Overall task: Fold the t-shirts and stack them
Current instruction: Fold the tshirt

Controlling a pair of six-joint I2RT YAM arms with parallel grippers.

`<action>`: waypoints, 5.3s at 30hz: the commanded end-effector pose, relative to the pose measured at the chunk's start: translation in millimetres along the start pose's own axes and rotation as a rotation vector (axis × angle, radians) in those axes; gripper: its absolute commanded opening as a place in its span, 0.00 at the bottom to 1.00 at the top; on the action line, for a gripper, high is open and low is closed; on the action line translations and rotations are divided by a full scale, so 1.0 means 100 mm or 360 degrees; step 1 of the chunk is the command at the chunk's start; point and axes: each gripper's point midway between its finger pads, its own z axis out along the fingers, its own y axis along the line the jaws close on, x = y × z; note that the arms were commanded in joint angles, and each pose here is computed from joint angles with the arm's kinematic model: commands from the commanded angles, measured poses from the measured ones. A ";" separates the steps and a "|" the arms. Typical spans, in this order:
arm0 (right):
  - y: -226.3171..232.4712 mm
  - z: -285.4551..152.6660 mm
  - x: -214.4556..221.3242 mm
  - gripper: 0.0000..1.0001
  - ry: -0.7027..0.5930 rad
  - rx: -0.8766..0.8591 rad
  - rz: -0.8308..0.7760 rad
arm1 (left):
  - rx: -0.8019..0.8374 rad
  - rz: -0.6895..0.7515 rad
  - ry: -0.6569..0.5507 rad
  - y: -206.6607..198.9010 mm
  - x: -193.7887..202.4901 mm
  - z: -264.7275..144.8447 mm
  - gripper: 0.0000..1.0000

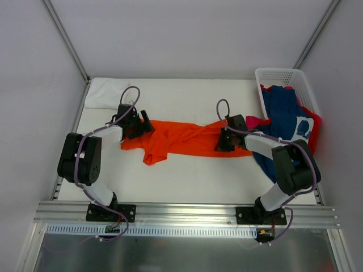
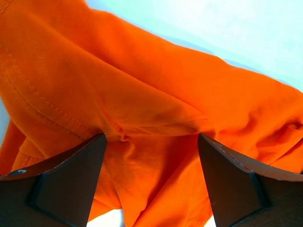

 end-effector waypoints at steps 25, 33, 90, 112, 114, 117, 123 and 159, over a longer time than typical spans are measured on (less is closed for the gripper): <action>-0.17 -1.52 0.16 1.00 -0.0350 0.0326 -0.0224 | 0.0069 0.0053 -0.0521 -0.30 0.07 -1.69 0.91; 0.06 -1.21 -1.04 1.00 -0.0362 0.0418 -0.0325 | 0.0055 0.0048 -0.0480 -0.15 0.28 -1.56 0.92; -0.72 -0.01 -1.05 0.00 -0.0074 0.0433 0.0141 | 0.0077 0.0035 -0.0366 0.00 0.61 -1.25 0.95; -0.42 -1.05 -0.82 0.00 -0.0253 0.0638 -0.0159 | 0.0206 0.0011 -0.0393 -0.13 0.61 -1.37 0.94; -0.45 -1.10 -0.72 0.00 -0.0232 0.0670 -0.0180 | 0.0227 0.0008 -0.0399 -0.15 0.61 -1.39 0.93; -0.48 -1.14 -0.49 0.00 -0.0190 0.0687 -0.0206 | 0.0239 0.0004 -0.0401 -0.15 0.62 -1.40 0.93; -0.59 -1.18 -0.01 0.00 -0.0145 0.0708 -0.0207 | 0.0262 -0.0002 -0.0392 -0.15 0.66 -1.41 0.93; 0.12 -1.18 -0.38 0.99 -0.0430 0.0520 -0.0043 | 0.0293 -0.0021 -0.0415 -0.23 0.60 -1.53 0.93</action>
